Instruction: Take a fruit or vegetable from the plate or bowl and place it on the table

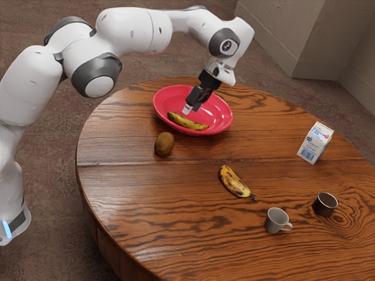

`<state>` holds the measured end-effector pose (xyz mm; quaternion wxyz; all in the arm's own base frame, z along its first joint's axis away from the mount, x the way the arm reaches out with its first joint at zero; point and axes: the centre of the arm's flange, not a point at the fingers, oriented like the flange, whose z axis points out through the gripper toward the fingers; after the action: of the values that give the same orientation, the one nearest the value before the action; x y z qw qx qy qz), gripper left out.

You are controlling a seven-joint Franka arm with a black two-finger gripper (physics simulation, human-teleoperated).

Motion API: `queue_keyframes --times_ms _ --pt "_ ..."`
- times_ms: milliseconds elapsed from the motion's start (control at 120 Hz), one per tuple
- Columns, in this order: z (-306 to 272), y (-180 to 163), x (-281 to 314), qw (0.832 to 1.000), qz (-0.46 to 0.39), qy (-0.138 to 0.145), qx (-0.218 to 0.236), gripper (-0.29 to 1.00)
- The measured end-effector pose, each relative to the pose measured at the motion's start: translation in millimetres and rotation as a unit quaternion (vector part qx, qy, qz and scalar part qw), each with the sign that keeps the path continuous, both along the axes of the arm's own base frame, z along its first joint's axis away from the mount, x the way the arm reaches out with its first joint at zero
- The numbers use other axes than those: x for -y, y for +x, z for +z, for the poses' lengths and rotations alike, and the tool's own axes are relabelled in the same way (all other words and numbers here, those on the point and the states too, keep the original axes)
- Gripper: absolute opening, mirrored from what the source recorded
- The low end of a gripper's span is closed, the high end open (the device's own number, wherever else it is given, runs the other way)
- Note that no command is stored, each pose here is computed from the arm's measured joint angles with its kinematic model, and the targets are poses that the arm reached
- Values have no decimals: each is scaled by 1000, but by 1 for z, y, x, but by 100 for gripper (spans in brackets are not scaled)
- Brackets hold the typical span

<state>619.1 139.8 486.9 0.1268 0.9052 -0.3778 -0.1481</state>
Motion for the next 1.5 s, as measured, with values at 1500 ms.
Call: queue_keyframes --times_ms 1500 --pt "8 -49 22 996 -65 15 55 69"
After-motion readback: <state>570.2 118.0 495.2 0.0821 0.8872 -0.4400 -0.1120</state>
